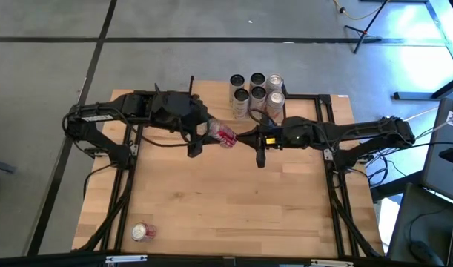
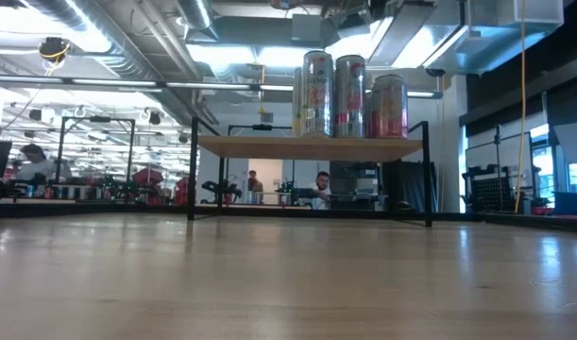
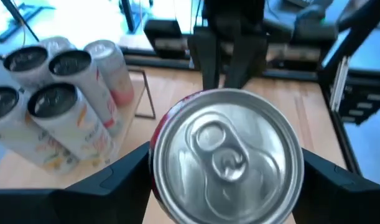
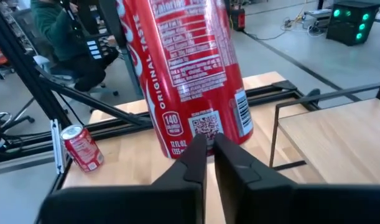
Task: Place canned beverage on shelf
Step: Put the top red white soda can on the shelf
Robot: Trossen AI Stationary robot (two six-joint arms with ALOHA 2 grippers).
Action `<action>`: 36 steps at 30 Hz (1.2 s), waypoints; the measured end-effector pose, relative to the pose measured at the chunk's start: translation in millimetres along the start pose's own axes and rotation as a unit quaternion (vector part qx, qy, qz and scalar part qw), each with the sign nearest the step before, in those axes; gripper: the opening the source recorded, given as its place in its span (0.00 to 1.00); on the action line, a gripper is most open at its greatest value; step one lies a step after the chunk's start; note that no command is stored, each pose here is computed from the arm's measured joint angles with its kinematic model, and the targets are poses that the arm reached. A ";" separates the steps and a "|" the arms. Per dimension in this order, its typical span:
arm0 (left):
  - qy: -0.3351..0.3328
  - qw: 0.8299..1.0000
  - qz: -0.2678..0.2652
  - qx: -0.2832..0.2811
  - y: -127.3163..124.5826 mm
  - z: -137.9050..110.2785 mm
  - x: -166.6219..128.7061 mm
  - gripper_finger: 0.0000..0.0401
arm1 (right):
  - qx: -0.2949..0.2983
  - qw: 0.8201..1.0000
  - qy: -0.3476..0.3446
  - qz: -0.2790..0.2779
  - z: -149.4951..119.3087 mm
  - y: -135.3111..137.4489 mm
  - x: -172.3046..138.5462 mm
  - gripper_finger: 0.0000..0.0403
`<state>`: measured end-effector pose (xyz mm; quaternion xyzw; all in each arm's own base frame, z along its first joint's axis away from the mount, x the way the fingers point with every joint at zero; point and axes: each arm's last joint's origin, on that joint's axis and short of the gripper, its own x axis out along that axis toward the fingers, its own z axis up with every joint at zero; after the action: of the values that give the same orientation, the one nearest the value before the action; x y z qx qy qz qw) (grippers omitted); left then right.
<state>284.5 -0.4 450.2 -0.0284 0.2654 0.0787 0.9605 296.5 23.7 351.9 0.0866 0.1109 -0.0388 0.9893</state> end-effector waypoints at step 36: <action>0.167 0.981 0.095 -0.025 180.6 -46.2 96.0 0.71 | -0.007 0.981 0.161 -0.108 -28.1 -42.1 -53.8 0.00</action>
<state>312.4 186.2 358.9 -0.0398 0.4210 0.1700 0.8901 234.2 -9.5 330.2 0.0721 0.2773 -0.1305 0.9491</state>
